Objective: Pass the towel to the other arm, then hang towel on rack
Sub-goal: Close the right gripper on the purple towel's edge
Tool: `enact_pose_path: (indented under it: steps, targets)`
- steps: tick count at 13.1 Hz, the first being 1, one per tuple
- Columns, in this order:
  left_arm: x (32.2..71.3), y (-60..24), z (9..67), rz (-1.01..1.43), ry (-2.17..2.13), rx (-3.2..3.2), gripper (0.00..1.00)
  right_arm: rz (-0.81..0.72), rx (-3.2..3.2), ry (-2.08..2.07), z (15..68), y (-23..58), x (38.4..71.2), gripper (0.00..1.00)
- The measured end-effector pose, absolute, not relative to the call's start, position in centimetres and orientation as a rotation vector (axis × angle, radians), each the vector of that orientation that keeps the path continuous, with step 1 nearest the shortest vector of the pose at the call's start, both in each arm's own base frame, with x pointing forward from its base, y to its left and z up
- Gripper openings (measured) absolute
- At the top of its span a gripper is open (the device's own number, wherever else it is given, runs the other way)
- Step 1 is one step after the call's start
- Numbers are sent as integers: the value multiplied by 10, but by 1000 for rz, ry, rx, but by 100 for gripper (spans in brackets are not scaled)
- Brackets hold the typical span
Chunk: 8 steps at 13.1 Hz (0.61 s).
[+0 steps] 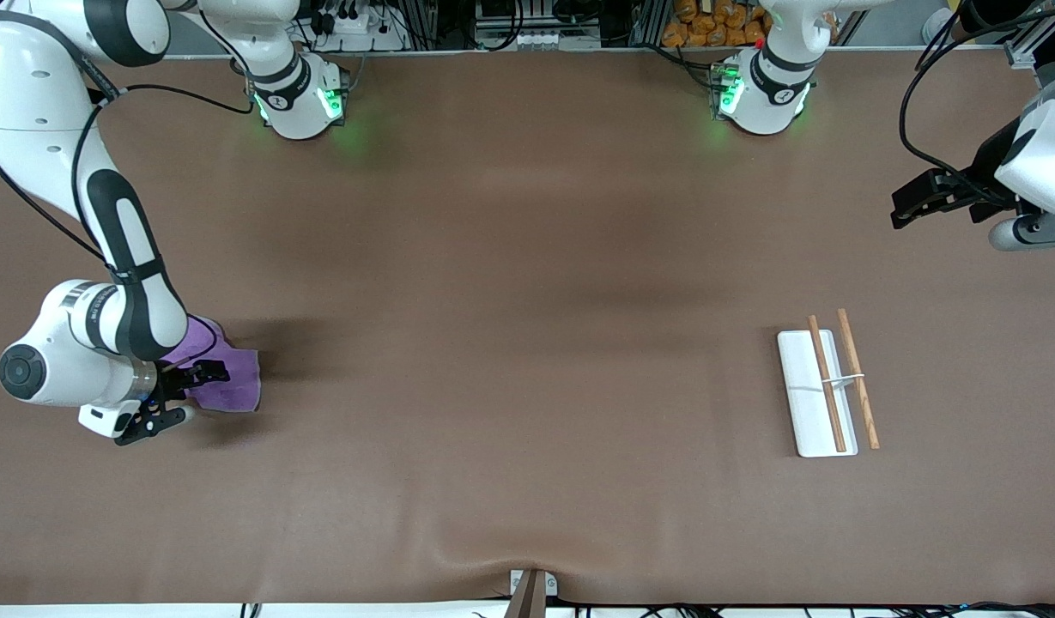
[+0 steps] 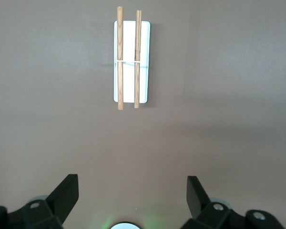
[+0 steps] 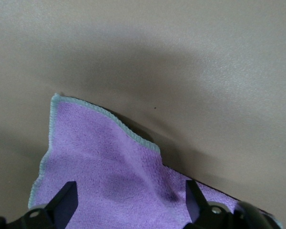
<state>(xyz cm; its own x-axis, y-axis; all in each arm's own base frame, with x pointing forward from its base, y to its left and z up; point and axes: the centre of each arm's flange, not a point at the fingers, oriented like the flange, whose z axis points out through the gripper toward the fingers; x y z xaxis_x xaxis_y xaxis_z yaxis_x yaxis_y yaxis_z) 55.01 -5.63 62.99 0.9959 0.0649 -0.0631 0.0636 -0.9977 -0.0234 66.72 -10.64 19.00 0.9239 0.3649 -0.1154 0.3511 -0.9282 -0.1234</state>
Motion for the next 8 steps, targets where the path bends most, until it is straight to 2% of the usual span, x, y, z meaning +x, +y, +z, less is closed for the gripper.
enact_pose_path:
  steps: [1, 6, 8]
  targets:
    - [550, -56, 630, 100, -100, -3117, 100, 206, -2980, -551, 190, -107, 667, 96]
    - [550, -56, 630, 100, -100, -3117, 100, 191, -2956, -488, 188, -110, 665, 33]
    - [550, -56, 630, 100, -100, -3117, 100, 192, -2929, -442, 186, -109, 663, 12]
